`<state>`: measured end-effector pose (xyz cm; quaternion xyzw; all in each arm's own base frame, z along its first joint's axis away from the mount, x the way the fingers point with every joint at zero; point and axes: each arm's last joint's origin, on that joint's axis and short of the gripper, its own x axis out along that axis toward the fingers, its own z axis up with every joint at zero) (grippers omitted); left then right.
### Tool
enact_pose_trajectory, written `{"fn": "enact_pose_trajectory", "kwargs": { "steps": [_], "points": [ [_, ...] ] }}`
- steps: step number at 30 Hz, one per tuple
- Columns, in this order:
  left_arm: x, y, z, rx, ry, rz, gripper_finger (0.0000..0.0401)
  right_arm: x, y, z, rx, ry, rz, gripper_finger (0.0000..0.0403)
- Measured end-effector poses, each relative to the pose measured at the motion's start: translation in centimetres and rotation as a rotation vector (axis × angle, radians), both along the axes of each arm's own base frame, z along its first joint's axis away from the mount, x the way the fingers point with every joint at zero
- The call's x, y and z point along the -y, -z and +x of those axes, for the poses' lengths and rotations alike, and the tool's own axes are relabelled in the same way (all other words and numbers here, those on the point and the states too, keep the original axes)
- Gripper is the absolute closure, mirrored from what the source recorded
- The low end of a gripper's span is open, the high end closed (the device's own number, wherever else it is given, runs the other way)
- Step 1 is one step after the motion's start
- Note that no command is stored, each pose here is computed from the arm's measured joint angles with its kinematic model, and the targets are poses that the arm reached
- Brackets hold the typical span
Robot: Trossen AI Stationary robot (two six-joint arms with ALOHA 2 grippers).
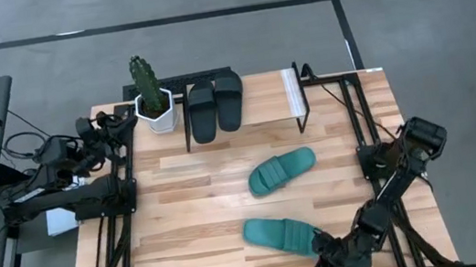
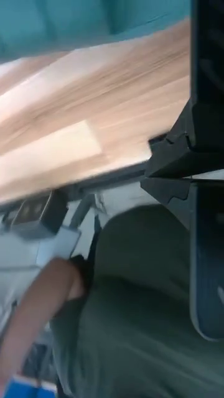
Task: Pick and place slides into the shelf
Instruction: Put the top green slide on the shelf
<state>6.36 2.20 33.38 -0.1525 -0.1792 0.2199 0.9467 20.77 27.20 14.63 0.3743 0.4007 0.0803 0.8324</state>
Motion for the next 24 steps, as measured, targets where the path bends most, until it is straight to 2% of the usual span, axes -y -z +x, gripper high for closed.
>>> {"fn": "enact_pose_trajectory", "kwargs": {
  "steps": [7, 11, 16, 24],
  "points": [
    [-0.2, 0.0, -0.1, 0.005, -0.088, -0.024, 0.0401, 0.1, 2.6, 0.2, -0.208, 0.160, -0.020, 0.0403],
    [-0.3, 0.0, -0.2, 0.005, -0.116, -0.032, 0.0401, 0.9, 3.7, -0.3, -0.330, 0.236, -0.086, 0.0403],
    [-0.3, 0.1, -0.2, 0.006, -0.137, -0.039, 0.0401, 2.7, 3.7, -0.5, -0.385, 0.260, -0.238, 0.0403],
    [-0.4, 0.1, -0.2, 0.006, -0.138, -0.039, 0.0401, 6.5, 3.0, 1.1, -0.359, 0.238, -0.503, 0.0403]
  ]
}}
